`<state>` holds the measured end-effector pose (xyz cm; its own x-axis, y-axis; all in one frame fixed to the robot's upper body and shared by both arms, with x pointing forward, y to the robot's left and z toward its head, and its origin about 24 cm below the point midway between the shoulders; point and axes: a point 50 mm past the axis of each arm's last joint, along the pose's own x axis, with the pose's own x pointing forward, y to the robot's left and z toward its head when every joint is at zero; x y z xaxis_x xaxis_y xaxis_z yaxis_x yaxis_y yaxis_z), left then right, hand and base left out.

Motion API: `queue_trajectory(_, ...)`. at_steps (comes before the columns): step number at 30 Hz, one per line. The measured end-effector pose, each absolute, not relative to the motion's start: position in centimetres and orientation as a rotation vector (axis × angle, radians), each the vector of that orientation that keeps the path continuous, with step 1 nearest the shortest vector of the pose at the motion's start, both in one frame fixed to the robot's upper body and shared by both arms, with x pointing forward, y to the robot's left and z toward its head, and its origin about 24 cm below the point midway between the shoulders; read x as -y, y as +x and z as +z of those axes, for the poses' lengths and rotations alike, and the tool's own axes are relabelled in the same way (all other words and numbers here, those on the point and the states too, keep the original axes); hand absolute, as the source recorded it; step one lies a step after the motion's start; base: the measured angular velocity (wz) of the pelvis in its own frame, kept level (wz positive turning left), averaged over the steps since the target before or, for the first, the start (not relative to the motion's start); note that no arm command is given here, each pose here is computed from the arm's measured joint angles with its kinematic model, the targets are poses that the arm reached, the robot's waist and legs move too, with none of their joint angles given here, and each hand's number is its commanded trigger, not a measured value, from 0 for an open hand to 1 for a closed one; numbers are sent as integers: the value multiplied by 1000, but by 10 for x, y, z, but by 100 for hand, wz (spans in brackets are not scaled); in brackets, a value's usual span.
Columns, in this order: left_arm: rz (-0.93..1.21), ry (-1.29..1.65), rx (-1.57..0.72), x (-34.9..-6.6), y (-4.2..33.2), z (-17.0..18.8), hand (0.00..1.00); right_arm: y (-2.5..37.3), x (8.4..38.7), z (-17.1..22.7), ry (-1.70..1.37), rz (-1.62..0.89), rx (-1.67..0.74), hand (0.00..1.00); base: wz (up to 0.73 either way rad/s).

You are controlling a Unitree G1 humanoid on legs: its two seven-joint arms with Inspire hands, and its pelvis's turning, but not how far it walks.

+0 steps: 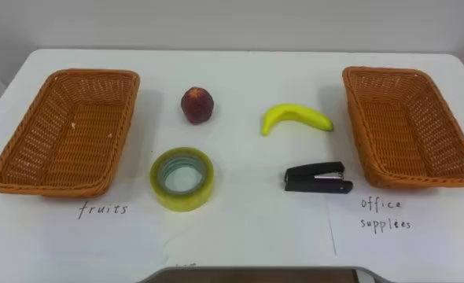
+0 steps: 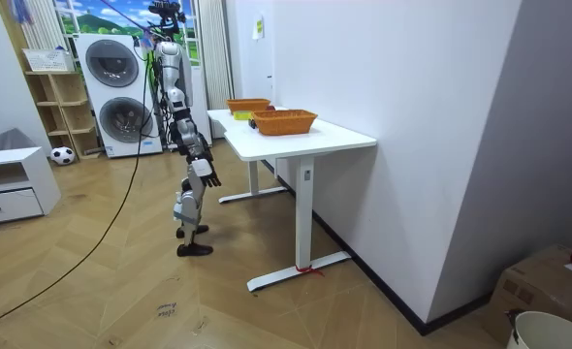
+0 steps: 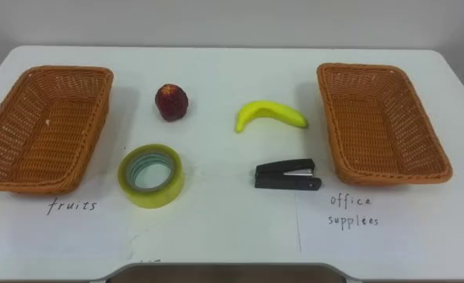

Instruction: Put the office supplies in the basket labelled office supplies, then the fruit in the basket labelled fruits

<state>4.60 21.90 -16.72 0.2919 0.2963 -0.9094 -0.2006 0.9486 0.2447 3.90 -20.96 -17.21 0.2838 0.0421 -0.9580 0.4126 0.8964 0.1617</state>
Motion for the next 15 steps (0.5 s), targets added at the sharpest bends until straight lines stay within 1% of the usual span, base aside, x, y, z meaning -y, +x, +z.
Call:
queue_trajectory(12, 334, 90, -1224, -219, 47, -167, 0, 35, 211, -173, 387, -254, -1296, 0, 0)
queue_trajectory(15, 352, 80, -1223, -221, 46, -167, 0, 31, 210, -174, 401, -287, -1303, 0, 0)
